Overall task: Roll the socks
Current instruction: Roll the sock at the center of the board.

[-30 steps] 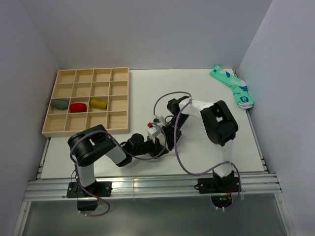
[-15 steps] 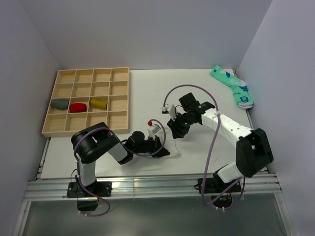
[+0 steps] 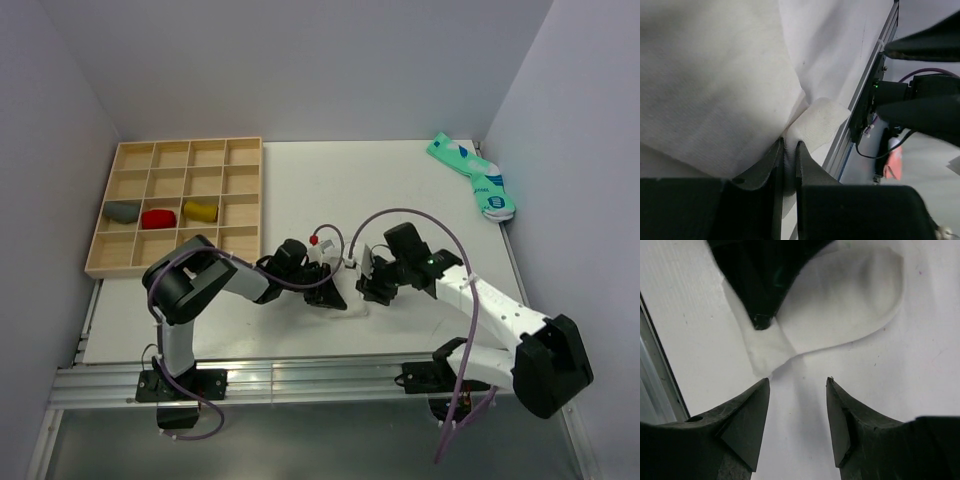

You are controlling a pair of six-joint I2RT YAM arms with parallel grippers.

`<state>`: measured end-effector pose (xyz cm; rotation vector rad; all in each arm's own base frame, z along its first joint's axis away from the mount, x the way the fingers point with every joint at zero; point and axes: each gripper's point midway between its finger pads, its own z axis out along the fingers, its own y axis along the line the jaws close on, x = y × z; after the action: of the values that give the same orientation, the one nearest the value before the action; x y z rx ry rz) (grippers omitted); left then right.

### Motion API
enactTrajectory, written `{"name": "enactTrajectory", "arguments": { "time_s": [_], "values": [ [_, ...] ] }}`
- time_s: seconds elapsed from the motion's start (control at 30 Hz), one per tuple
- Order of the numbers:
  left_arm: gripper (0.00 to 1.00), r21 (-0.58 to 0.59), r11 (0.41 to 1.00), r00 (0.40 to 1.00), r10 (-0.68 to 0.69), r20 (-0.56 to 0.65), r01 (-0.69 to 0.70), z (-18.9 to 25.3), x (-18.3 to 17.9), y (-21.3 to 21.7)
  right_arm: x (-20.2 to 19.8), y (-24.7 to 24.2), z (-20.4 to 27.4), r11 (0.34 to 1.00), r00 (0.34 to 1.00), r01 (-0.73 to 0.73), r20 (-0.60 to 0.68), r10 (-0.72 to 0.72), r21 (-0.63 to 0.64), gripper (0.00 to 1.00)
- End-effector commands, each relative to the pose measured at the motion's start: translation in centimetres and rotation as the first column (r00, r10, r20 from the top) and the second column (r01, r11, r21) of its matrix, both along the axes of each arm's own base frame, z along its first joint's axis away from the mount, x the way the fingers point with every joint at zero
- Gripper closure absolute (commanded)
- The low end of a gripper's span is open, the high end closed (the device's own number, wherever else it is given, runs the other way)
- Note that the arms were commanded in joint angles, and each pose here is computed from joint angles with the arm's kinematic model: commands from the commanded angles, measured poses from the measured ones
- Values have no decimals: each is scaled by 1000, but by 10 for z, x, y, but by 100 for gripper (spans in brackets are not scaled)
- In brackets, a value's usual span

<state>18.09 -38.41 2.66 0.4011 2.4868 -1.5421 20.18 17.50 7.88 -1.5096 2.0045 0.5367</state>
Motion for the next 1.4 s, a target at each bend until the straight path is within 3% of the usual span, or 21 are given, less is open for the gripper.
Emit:
{"name": "enactTrajectory", "arguments": {
  "time_s": [0.0,0.07,0.37,0.63,1.03,1.37],
  "values": [
    [100,148,989,983,4,-184,23,-34,-15,23,3,9,13,993,978,-117,177,109,34,43],
    [100,194,981,976,23,-218,21,-40,-15,28,-5,12,8,988,971,-150,191,142,27,43],
    [99,184,983,951,48,-304,9,-36,-12,20,-41,28,-18,961,930,-274,243,274,-38,39],
    [100,181,984,945,56,-322,3,-38,-13,19,-31,33,-27,959,902,-274,327,283,-75,39],
    [100,154,988,946,50,-319,0,-34,-14,18,-38,41,-30,950,896,-296,315,313,-101,41],
    [100,134,991,947,33,-318,10,-31,-15,16,-43,45,-52,946,914,-299,246,323,-128,53]
  ]
}}
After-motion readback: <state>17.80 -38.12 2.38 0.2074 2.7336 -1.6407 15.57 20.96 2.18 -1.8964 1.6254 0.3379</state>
